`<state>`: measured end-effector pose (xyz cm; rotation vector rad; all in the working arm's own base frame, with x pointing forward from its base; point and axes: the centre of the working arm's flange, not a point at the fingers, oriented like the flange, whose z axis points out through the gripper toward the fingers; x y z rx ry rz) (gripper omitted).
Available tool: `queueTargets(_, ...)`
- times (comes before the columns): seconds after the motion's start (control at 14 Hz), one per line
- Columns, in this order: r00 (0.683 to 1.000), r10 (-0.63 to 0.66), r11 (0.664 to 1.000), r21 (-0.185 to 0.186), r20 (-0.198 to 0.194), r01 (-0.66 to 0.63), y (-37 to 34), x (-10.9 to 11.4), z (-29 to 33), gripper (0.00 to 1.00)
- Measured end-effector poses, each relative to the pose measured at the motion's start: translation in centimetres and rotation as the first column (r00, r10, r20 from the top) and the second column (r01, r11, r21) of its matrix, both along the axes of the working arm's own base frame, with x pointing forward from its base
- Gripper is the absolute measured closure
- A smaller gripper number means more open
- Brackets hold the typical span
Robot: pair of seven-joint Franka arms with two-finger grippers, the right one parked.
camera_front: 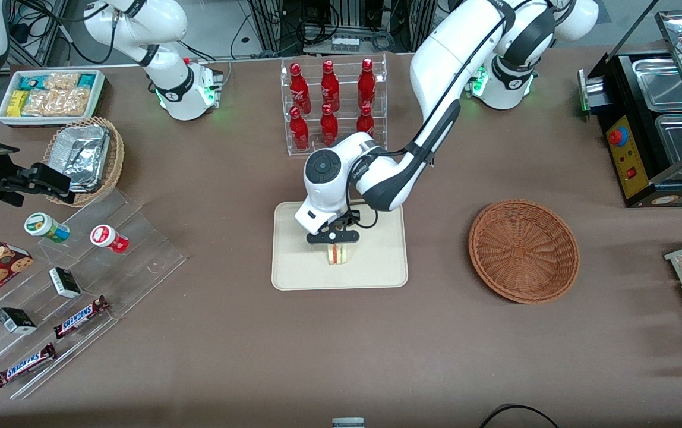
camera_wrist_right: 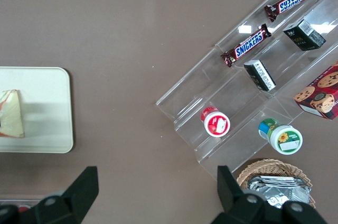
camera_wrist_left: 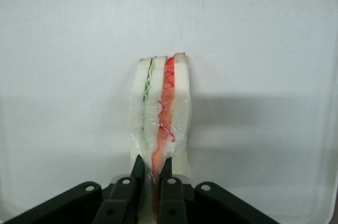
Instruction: Place sandwich from basket to tray
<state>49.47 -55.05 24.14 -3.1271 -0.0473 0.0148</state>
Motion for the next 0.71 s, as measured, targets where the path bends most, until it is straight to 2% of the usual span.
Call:
queueTargets(0.14,1.000,0.000,1.000,-0.003,0.008,0.000,0.0,0.2,0.4,0.70)
queueTargets(0.36,1.000,0.014,1.000,0.001,0.016,-0.014,0.2,1.0,3.0,0.40)
queueTargets(0.57,0.998,0.070,0.997,0.039,0.007,-0.070,2.8,2.0,12.2,0.08)
queueTargets(0.64,0.996,0.091,0.995,0.048,0.009,-0.091,4.3,2.1,16.1,0.01)
queueTargets(0.71,0.993,0.119,0.991,0.068,0.010,-0.120,6.5,2.2,20.0,0.00)
